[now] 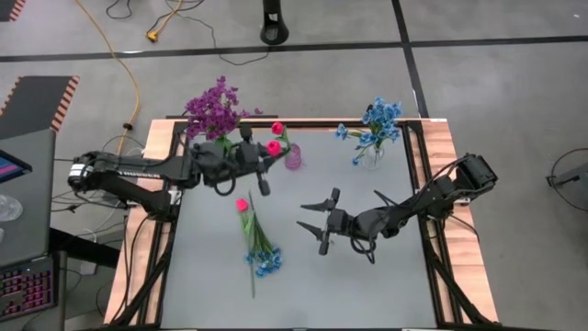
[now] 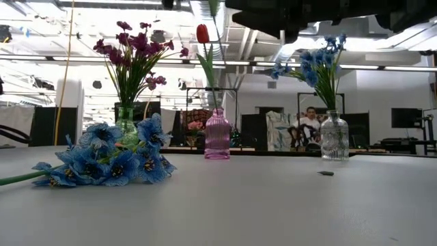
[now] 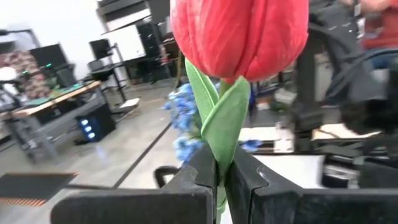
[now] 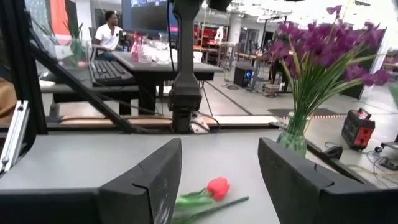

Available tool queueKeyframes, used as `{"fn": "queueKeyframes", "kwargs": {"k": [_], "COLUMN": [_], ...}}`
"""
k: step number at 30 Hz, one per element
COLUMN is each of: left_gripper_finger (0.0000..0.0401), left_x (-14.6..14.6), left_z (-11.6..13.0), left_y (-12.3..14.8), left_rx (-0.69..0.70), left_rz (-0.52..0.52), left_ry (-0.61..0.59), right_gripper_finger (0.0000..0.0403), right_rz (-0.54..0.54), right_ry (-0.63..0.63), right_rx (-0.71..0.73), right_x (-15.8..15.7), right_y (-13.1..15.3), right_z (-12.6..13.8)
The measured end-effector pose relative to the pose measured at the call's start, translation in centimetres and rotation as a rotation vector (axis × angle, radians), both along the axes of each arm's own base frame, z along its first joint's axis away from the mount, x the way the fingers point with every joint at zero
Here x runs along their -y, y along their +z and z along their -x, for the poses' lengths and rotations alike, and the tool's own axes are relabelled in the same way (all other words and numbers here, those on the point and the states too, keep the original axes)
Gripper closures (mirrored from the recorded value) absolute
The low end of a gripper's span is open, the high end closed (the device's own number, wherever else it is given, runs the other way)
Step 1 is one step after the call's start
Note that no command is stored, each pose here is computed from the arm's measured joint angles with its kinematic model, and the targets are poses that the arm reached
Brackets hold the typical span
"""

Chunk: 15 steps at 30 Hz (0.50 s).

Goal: Sort flowers into vase by color
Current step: Put the right pink flower into the purple vase

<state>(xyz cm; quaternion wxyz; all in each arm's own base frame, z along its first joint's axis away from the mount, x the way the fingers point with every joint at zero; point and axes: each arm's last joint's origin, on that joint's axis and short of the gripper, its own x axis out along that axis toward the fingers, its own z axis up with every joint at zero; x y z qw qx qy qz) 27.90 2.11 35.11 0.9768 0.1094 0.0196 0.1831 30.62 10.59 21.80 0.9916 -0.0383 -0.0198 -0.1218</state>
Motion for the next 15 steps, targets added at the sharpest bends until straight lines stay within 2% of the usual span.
{"fn": "queueKeyframes", "kwargs": {"k": [7, 15], "left_gripper_finger": [0.0401, 0.0401], "left_x": [-2.7, -4.7], "left_z": [0.3, 0.7], "left_y": [0.2, 0.2], "left_rx": [-0.033, -0.038], "left_rz": [0.002, 0.006], "left_ry": [0.086, 0.114], "right_gripper_finger": [0.0163, 0.0163], "right_rz": [-0.053, -0.076], "right_ry": [0.0, -0.001], "right_rx": [-0.046, -0.072], "right_x": [0.0, 0.0], "right_y": [-0.7, -1.0], "right_z": [0.0, 0.0]}}
